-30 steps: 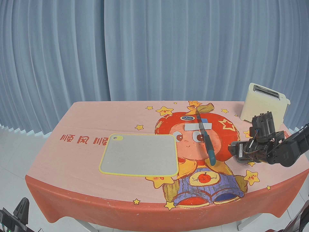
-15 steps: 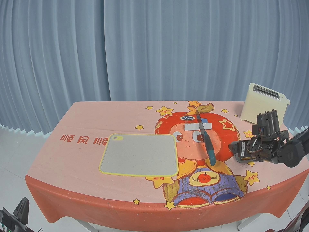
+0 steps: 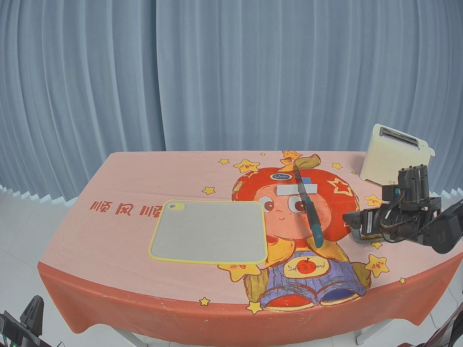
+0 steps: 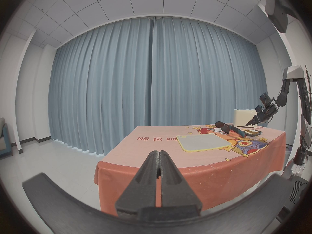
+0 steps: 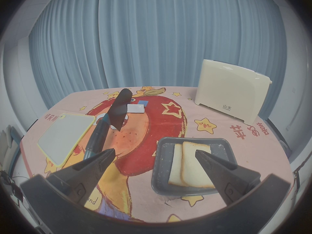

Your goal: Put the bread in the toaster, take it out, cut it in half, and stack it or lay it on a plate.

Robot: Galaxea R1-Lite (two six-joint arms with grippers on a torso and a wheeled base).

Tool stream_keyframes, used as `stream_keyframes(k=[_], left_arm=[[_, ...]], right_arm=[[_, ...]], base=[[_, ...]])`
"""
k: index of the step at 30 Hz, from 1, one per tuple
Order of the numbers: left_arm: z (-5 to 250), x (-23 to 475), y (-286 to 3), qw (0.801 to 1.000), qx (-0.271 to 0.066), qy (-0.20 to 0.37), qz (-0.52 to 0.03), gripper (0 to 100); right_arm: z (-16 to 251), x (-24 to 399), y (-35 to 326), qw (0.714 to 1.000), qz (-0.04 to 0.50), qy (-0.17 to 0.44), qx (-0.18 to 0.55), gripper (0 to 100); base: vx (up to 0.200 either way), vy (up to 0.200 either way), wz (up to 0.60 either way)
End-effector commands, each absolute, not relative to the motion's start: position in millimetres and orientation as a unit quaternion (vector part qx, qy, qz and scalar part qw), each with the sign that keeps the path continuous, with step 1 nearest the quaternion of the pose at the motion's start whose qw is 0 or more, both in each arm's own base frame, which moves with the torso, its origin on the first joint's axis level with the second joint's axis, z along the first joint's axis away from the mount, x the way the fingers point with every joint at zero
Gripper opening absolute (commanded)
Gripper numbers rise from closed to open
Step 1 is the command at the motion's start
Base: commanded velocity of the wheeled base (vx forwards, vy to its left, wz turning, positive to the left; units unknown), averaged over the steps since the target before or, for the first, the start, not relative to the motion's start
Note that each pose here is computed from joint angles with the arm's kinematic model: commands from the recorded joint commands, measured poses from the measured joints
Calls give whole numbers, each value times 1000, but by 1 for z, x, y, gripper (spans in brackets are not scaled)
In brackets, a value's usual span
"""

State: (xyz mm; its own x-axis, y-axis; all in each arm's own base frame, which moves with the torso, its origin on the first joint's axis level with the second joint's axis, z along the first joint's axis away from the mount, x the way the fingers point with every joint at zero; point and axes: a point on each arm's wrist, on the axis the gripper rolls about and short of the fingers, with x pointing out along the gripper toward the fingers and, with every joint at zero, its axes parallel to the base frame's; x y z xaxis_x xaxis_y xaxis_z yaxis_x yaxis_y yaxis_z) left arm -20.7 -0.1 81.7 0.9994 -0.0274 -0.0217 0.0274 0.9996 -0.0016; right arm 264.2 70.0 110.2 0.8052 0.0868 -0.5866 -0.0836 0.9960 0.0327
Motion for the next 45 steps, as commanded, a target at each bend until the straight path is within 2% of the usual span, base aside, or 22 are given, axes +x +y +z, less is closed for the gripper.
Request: stream_keyframes(k=[1, 21, 28, 45], left_arm=[[77, -19, 0, 1000, -1, 20, -14, 0], [77, -19, 0, 1000, -1, 20, -14, 0], [77, -19, 0, 1000, -1, 20, -14, 0], [77, -19, 0, 1000, -1, 20, -14, 0]], right_arm=[[114, 262, 66, 952, 42, 303, 6, 100], [123, 264, 53, 959, 23, 284, 10, 100], [127, 269, 47, 969, 14, 246, 19, 100], [128, 264, 42, 970, 7, 243, 18, 100]], base=[[0, 0, 0], [0, 0, 0], [0, 0, 0], [0, 0, 0]])
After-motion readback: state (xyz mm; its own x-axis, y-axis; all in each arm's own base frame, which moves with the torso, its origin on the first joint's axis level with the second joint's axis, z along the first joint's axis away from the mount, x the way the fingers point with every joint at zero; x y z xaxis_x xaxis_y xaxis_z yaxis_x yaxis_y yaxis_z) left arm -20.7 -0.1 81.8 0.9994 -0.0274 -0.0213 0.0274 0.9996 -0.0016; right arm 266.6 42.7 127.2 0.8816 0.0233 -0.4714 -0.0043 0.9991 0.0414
